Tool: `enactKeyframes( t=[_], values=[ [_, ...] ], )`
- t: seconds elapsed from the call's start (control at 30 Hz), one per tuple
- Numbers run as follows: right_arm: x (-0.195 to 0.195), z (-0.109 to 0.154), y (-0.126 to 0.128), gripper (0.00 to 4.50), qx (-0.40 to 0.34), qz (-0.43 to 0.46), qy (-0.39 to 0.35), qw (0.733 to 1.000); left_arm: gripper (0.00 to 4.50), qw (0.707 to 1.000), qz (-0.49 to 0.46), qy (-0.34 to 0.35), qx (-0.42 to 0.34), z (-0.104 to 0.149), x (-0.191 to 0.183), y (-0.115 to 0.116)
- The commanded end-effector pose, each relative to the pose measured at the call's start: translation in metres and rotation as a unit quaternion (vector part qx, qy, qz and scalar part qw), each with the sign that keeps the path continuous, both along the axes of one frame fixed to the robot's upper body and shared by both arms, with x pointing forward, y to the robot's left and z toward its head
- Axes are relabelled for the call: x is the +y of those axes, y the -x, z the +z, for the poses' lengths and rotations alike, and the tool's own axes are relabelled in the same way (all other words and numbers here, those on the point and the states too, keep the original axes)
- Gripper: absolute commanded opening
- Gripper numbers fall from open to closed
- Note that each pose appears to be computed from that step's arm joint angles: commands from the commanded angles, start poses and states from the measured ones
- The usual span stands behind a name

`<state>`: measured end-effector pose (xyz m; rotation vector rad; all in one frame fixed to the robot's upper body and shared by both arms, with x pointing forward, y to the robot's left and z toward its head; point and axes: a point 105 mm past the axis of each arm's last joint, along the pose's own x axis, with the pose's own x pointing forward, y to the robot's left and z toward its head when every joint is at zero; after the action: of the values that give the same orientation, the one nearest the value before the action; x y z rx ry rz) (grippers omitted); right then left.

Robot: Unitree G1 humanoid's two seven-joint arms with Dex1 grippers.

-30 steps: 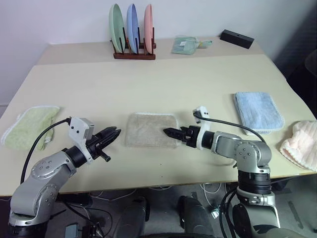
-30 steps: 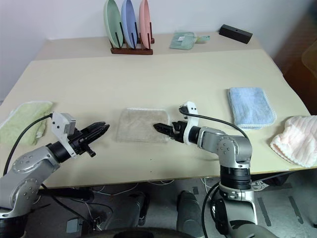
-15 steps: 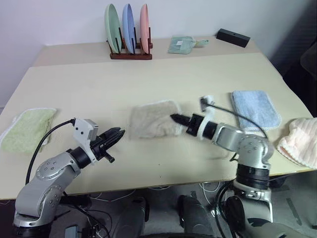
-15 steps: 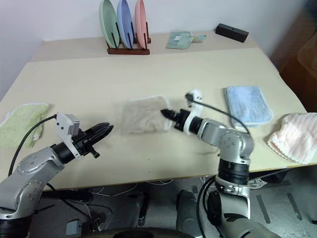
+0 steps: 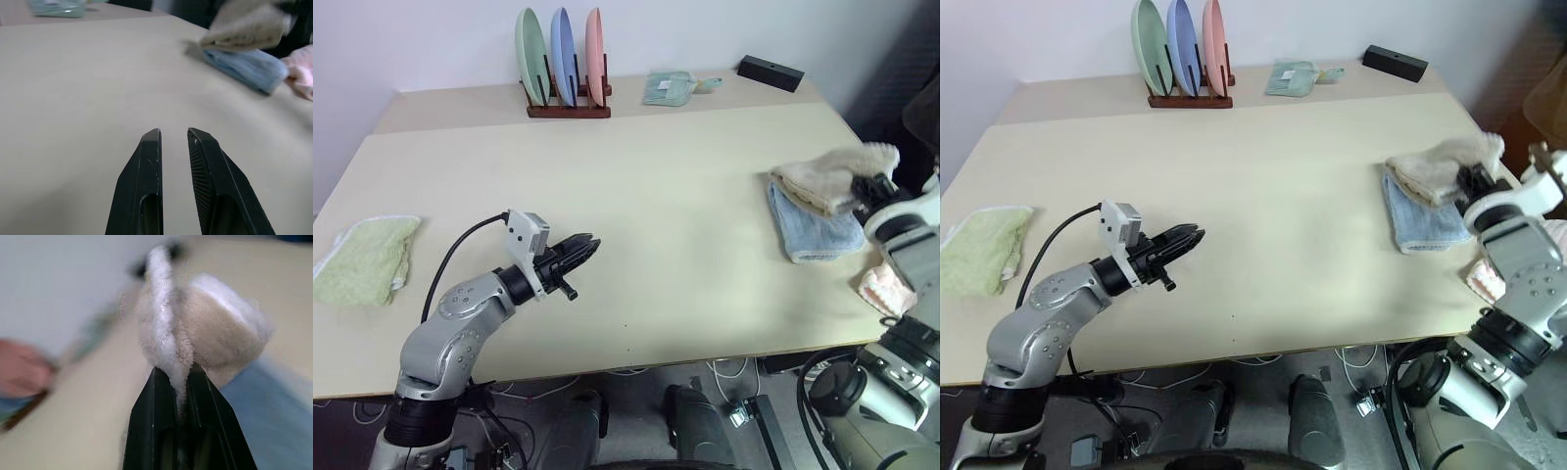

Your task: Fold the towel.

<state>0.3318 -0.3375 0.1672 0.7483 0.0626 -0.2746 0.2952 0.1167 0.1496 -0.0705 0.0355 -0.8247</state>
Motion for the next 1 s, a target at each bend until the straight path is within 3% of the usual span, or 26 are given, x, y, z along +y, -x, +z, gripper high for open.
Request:
enactKeyframes(
  t=[0.03, 0.13, 0.17, 0.27, 0.43, 0.53, 0.63, 0.73, 0.83, 1.0],
  values=[
    [0.002, -0.014, 0.014, 0.04, 0.03, -0.017, -0.015, 0.999, 0.8, 1.0, -0.019, 0.0, -0.016, 0.006, -0.006, 0.001],
    [0.001, -0.02, 0.018, 0.04, 0.038, -0.024, -0.026, 0.999, 0.8, 1.0, -0.024, -0.003, -0.012, 0.003, -0.009, 0.001],
    [0.0, -0.019, 0.019, 0.34, 0.037, -0.027, -0.027, 0.999, 0.8, 1.0, -0.025, -0.004, -0.011, 0.002, -0.009, 0.001],
    [-0.007, -0.011, 0.023, 1.47, 0.026, -0.04, -0.011, 0.999, 0.8, 1.0, -0.027, -0.005, -0.009, 0.0, -0.008, 0.001],
    [-0.033, 0.023, 0.036, 3.94, -0.009, -0.096, 0.088, 0.991, 0.8, 1.0, -0.03, -0.004, -0.005, -0.003, -0.009, 0.0],
    [-0.042, 0.052, 0.043, 3.94, -0.031, -0.113, 0.21, 0.971, 0.8, 1.0, -0.012, -0.006, -0.012, -0.004, -0.005, -0.008],
    [-0.021, 0.079, 0.034, 3.94, -0.052, -0.059, 0.367, 0.927, 0.8, 0.998, 0.05, -0.008, -0.036, 0.001, 0.013, -0.024],
    [0.045, 0.086, 0.016, 3.94, -0.108, 0.11, 0.469, 0.87, 0.8, 0.985, 0.151, -0.052, -0.067, 0.0, 0.049, -0.04],
    [0.108, 0.072, 0.013, 3.94, -0.147, 0.275, 0.489, 0.815, 0.8, 0.971, 0.214, -0.073, -0.079, -0.001, 0.078, -0.041],
    [0.157, 0.038, 0.01, 3.94, -0.152, 0.408, 0.485, 0.759, 0.8, 0.962, 0.243, -0.095, -0.074, -0.011, 0.1, -0.021]
  ],
)
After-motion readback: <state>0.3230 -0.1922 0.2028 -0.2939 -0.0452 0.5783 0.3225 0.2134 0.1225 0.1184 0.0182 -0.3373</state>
